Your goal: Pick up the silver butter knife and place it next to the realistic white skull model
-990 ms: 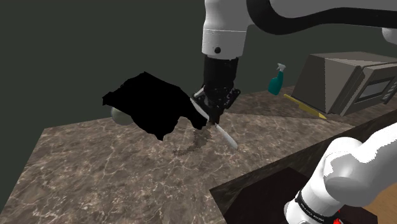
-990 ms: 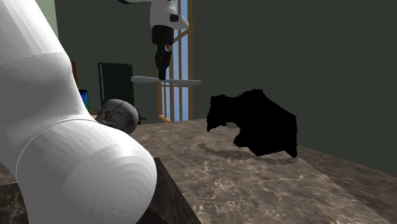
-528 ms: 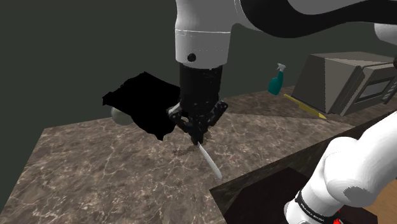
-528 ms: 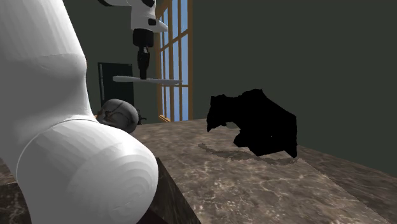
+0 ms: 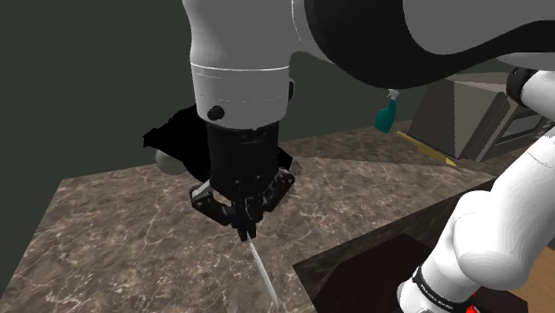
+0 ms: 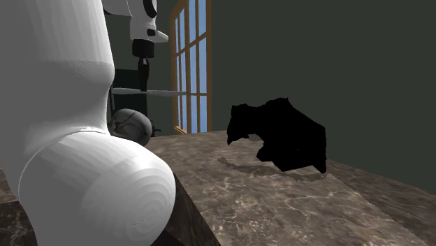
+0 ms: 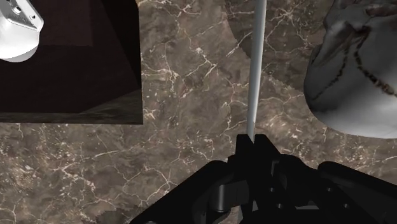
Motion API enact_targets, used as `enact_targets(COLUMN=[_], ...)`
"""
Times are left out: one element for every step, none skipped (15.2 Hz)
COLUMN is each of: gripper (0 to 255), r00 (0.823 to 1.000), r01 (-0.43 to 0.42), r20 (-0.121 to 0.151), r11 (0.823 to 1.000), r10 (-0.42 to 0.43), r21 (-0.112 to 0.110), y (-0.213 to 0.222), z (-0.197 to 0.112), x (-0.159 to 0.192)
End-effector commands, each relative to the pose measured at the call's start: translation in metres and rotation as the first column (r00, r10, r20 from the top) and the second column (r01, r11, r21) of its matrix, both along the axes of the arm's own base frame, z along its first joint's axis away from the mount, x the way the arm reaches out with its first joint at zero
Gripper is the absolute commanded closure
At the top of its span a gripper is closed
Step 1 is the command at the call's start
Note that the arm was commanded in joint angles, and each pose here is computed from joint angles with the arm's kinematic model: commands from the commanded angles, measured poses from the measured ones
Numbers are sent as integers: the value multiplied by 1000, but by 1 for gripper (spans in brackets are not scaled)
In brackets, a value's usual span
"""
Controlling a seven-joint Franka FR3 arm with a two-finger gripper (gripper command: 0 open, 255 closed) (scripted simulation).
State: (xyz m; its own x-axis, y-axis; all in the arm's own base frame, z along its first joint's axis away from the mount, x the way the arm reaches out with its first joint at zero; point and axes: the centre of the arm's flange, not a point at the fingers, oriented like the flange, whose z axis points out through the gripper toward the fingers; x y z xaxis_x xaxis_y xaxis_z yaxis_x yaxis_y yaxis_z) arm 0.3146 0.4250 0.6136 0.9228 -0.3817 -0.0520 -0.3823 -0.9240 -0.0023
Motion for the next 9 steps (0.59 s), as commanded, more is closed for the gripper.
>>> enact_targets(gripper=[255, 255, 255, 255, 255, 255, 255, 255, 255], r00=[1000, 1000, 1000, 1000, 1000, 1000, 1000, 1000, 1000], r01=[1, 1, 1, 1, 1, 1, 1, 1, 1], r20=[0, 0, 0, 0, 0, 0, 0, 0, 0], r11=[1000, 1000, 1000, 1000, 1000, 1000, 1000, 1000, 1000], r10=[-1, -1, -1, -1, -1, -1, -1, -1, -1], r21=[1, 1, 1, 1, 1, 1, 1, 1, 1], y=[2, 2, 2, 2, 2, 2, 2, 2, 2], z=[-10, -16, -21, -26, -32, -37, -42, -47, -53], x=[-1, -1, -1, -1, -1, -1, -1, -1, -1])
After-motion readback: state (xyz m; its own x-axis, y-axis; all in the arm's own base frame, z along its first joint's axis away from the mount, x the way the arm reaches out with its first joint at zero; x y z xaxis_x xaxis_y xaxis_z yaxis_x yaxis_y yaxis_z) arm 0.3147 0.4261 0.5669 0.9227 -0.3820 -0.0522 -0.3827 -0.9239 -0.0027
